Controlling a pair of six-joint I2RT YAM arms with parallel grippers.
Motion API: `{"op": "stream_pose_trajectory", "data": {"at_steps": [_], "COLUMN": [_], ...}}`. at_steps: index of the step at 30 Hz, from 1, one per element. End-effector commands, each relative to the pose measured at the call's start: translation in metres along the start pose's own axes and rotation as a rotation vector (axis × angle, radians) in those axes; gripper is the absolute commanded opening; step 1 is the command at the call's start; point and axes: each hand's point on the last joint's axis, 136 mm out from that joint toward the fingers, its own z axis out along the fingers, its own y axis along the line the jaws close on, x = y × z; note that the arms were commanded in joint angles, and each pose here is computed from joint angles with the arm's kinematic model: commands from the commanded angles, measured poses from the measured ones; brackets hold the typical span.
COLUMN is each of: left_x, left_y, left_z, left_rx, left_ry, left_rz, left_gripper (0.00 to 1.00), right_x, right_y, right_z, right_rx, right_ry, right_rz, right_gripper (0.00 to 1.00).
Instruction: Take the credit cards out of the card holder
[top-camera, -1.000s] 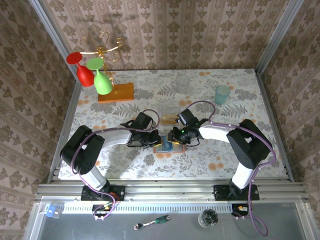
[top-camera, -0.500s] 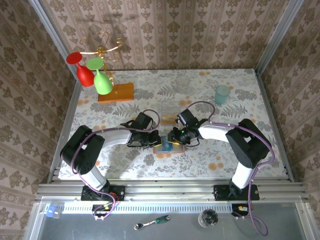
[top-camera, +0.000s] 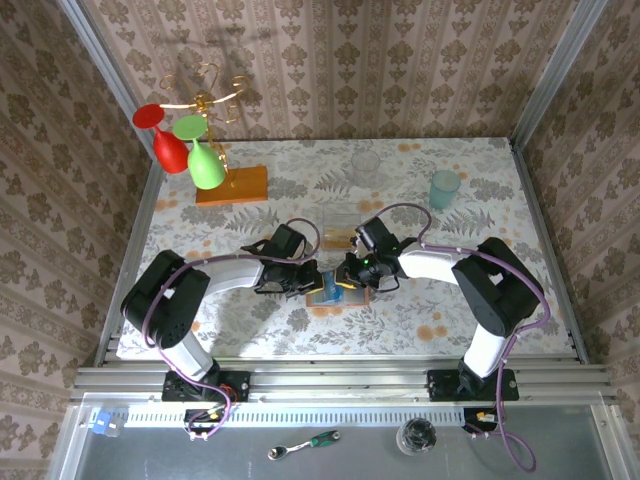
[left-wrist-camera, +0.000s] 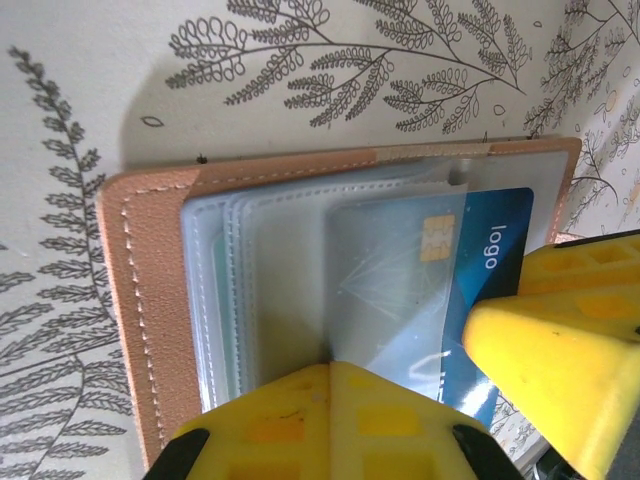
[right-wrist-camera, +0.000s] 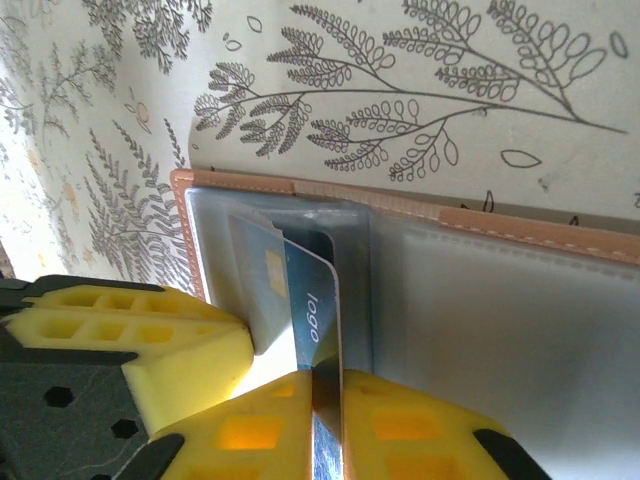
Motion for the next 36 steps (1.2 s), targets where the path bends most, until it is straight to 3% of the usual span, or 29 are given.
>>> {"op": "stream_pose_trajectory", "data": {"at_steps": [1,16,36], "left_x": [0.005,0.002,-0.012], "left_y": [0.012,0.009,-0.015], "left_z": [0.005,0.003,-0.023], "left_rx": [-0.054,-0.041,0.051], "left_ry": [0.023,0.008,-0.079], "left_rz": [-0.005,-0.004,0.023], "left_gripper": [0.00,0.00,0.02], "right_x": [0.001,0.002,-0.026], "right_y": [0.004,-0.015,-0.002], "right_z": [-0.006,-0.034,-0.084], "right_rx": [-0.032,0.017,0.100], "right_ry": [-0.007,-0.051,-0.110], "right_rz": [0.004,0.002,-0.153], "right_gripper": [0.13,0.08,0.04]}}
